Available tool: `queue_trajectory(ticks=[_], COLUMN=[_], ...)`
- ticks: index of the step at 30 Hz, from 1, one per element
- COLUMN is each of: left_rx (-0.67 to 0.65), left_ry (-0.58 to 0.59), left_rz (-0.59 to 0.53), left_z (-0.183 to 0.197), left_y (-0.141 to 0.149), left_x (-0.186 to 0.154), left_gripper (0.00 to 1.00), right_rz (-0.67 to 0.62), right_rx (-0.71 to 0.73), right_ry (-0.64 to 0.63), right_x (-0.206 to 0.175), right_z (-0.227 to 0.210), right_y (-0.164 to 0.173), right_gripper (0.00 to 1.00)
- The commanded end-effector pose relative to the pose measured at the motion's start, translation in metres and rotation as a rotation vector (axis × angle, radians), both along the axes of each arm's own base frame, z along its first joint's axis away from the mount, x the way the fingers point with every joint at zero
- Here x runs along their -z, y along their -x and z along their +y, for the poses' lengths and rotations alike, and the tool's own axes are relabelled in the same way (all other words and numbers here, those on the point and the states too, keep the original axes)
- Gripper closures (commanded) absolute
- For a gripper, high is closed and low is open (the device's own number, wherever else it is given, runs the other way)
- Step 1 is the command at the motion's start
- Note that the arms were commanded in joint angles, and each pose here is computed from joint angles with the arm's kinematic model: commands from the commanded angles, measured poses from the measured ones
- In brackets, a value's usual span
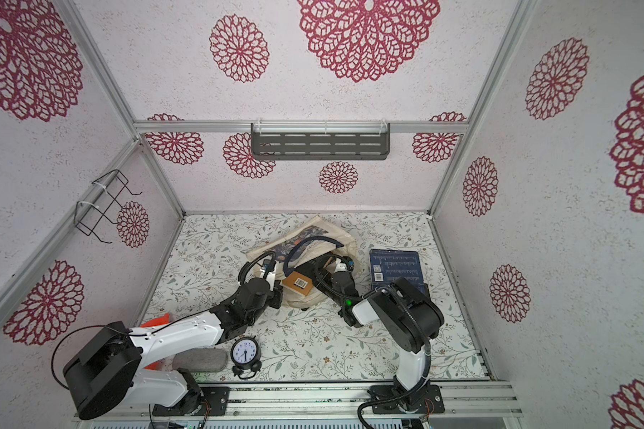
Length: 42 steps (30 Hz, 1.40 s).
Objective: Take out the books from the canvas bag
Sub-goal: Pick up the book from the canvas bag.
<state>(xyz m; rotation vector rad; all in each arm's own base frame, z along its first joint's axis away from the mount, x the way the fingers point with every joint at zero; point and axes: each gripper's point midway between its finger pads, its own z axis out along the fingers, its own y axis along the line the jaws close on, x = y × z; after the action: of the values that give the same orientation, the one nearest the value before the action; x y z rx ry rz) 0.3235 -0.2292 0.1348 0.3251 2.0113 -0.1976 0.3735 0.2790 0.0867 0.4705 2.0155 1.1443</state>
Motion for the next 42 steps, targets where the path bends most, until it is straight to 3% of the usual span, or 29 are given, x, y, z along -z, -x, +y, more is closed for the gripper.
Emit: queue_trajectory(ticks=[1, 10, 21, 30, 42], left_rx=[0.019, 0.021, 0.018, 0.013, 0.010], left_ry=[0.031, 0.026, 0.023, 0.019, 0.015], left_rz=[-0.038, -0.036, -0.035, -0.032, -0.027], left_z=[-0.007, -0.008, -0.008, -0.007, -0.007], left_y=[0.002, 0.002, 0.002, 0.001, 0.001], left_x=[-0.013, -0.012, -0.012, -0.011, -0.010], left_gripper=[1.00, 1.00, 1.00, 1.00, 1.00], right_rz=[-0.170, -0.170, -0.183, -0.204, -0.253], right_rx=[-0.054, -0.106, -0.072, -0.055, 0.011], right_ry=[-0.114, -0.144, -0.123, -0.099, -0.051], right_x=[-0.061, -0.057, -0.061, -0.079, -0.107], right_z=[0.025, 0.052, 0.038, 0.015, -0.028], right_y=[-0.008, -0.006, 0.005, 0.025, 0.054], right_gripper=[0.57, 0.59, 0.86, 1.00, 1.00])
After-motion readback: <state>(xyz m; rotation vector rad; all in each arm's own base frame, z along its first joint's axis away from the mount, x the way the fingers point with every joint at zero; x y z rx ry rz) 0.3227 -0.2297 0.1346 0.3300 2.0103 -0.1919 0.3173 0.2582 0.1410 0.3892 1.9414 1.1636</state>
